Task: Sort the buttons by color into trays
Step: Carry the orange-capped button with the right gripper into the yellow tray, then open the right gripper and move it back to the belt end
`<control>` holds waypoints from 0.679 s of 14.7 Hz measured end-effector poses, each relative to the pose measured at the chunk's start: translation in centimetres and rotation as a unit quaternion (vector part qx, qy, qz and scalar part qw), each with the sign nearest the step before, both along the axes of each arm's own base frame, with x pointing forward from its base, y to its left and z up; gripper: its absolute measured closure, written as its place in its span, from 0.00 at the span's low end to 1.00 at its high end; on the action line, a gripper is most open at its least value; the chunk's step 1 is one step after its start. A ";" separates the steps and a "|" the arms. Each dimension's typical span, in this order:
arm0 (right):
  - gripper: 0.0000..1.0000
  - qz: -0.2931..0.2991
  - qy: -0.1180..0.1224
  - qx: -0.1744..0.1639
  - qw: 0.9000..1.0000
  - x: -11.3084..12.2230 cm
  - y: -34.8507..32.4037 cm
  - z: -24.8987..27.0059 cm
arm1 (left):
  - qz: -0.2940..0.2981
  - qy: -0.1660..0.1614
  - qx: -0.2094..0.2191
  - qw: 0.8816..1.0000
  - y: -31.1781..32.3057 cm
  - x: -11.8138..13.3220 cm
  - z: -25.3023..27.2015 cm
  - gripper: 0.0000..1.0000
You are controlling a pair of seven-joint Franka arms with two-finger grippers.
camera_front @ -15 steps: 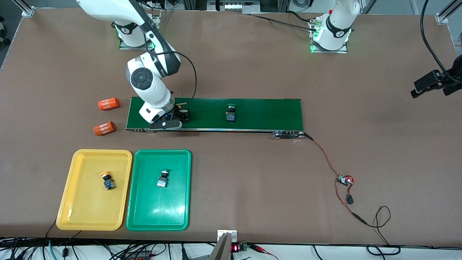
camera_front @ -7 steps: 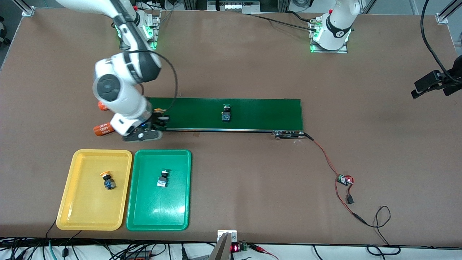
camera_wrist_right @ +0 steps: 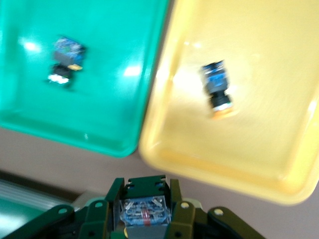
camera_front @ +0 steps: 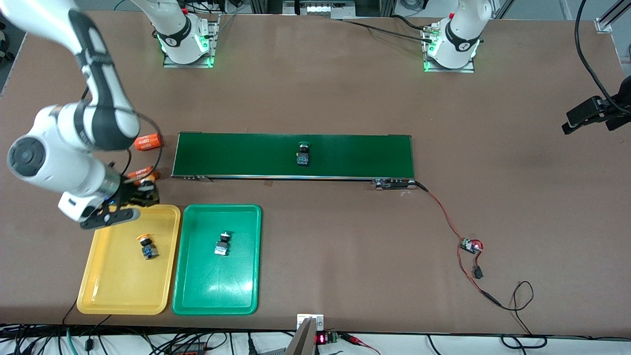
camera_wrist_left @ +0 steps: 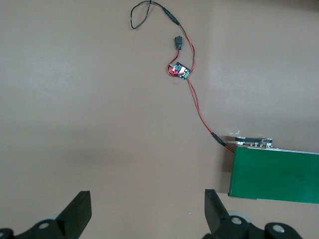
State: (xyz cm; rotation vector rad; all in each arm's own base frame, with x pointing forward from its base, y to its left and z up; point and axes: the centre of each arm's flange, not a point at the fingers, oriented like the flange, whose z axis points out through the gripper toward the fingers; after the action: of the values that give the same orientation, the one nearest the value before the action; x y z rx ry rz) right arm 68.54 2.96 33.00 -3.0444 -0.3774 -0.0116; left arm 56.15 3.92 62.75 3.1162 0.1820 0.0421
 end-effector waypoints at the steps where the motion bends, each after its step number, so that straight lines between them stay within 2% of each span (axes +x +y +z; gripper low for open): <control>1: 0.59 0.002 -0.004 0.003 1.000 1.1 -0.9 -1.6 | 0.000 0.000 0.000 1.000 0.0 0.0 0.0 0.00; 4: 0.59 0.008 -0.036 0.010 0.999 3.4 -0.9 -5.1 | 0.000 -0.006 0.000 1.000 0.0 0.1 0.0 0.00; 7: 0.59 0.018 -0.075 0.011 0.997 4.5 -1.1 -7.9 | -0.001 -0.008 0.001 1.000 -0.2 0.2 0.1 0.00; 10: 0.59 0.020 -0.085 0.009 0.996 4.8 -1.6 -9.4 | -0.002 -0.005 0.000 1.000 -0.2 0.2 -0.2 0.00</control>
State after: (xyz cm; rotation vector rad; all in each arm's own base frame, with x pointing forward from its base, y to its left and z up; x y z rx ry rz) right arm 73.36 1.33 23.55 -3.0264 -0.4457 -0.2705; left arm 56.36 3.72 62.51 3.1164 0.1749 0.0573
